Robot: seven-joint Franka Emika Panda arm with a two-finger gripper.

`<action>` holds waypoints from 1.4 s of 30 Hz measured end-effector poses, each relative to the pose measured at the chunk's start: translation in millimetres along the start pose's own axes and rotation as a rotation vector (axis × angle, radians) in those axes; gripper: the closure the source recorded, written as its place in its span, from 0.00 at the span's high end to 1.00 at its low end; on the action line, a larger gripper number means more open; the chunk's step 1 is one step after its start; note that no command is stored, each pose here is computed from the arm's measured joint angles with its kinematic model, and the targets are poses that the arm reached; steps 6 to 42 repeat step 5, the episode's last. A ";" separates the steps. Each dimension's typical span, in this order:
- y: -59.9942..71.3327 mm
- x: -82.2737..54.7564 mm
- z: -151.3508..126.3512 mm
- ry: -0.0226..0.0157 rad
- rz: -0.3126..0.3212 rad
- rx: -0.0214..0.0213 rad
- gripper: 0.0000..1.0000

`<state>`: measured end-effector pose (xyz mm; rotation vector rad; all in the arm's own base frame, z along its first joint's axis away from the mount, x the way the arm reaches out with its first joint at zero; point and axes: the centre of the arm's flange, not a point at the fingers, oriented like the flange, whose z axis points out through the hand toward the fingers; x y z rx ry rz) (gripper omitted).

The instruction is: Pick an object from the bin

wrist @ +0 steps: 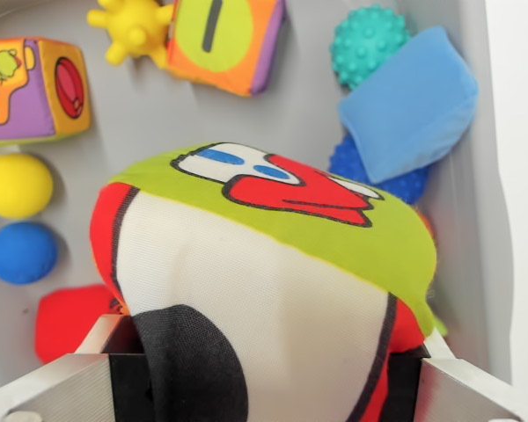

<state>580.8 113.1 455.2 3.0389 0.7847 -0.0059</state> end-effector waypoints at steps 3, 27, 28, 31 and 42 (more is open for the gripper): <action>0.0 0.0 0.0 0.0000 0.000 0.0000 0.00; 0.0 0.0 0.0 0.0000 0.000 0.0000 0.00; 0.0 0.0 0.0 0.0000 0.000 0.0000 0.00; 0.0 0.0 0.0 0.0000 0.000 0.0000 0.00; 0.0 0.0 0.0 0.0000 0.000 0.0000 0.00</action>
